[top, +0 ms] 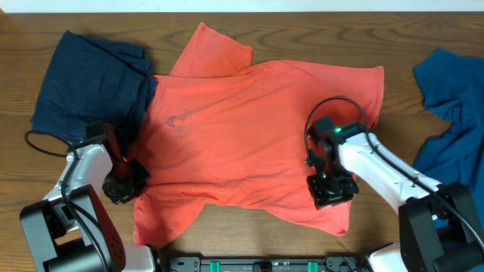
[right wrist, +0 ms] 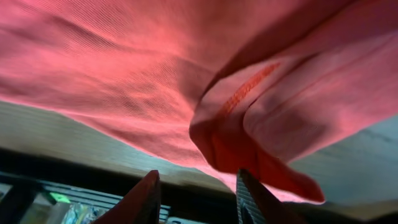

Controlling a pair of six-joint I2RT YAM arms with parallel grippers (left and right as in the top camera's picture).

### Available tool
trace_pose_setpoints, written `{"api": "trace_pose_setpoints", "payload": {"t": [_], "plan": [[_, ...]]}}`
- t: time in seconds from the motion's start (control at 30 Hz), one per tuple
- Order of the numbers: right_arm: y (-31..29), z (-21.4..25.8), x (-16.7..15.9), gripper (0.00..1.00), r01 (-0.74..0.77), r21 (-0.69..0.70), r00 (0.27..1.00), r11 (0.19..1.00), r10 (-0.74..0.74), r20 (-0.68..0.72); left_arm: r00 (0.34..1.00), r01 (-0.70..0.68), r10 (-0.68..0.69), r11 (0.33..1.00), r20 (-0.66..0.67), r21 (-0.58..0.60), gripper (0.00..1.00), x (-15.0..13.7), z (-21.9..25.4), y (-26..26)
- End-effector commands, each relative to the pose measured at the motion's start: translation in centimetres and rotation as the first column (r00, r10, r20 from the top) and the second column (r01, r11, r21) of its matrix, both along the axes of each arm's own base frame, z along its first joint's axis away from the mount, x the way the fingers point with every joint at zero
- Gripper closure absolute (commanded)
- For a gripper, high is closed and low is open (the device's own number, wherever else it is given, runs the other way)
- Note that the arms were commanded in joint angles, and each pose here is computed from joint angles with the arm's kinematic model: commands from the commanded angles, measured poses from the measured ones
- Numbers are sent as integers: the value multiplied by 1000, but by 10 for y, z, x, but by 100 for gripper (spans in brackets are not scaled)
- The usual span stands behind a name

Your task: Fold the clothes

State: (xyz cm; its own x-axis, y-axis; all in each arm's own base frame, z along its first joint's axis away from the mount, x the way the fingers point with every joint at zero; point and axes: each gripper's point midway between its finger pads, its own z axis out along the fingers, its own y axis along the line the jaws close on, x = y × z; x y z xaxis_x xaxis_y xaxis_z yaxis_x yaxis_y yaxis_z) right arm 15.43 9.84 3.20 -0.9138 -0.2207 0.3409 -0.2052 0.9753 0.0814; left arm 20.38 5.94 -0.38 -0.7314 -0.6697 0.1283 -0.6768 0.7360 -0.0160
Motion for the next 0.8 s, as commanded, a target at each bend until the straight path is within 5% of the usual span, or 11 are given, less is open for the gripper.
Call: {"api": "trace_pose_setpoints", "payload": {"t": [0.0, 0.13, 0.2, 0.27, 0.37, 0.47, 0.63, 0.77], "plan": [[-4, 0, -2, 62, 36, -72, 999, 997, -34, 33, 1000, 13, -13, 1000, 15, 0, 83, 6, 2, 2], [0, -4, -5, 62, 44, -79, 998, 996, -41, 41, 1000, 13, -13, 1000, 16, 0, 83, 6, 2, 2], [2, -9, -4, 51, 35, -74, 998, 997, -31, 56, 1000, 13, -13, 1000, 16, 0, 83, 6, 2, 2], [3, -15, 0, 51, 27, -72, 996, 997, -20, 87, 1000, 13, -13, 1000, 18, 1, 83, 7, 2, 2], [0, -20, 9, 59, 31, -93, 990, 995, -18, 138, 1000, 13, -13, 1000, 19, 1, 83, 7, 2, 3], [-3, -21, 13, 76, 26, -111, 988, 993, -9, 157, 1000, 13, -13, 1000, 19, 1, 83, 7, 2, 3], [-3, -21, 13, 75, 26, -112, 988, 993, -9, 156, 1000, 13, -13, 1000, 22, 2, 83, 7, 2, 3], [-5, -20, 9, 91, 63, -129, 988, 990, -44, 145, 1000, 13, -13, 1000, 23, 3, 83, 8, 2, 3]]}}
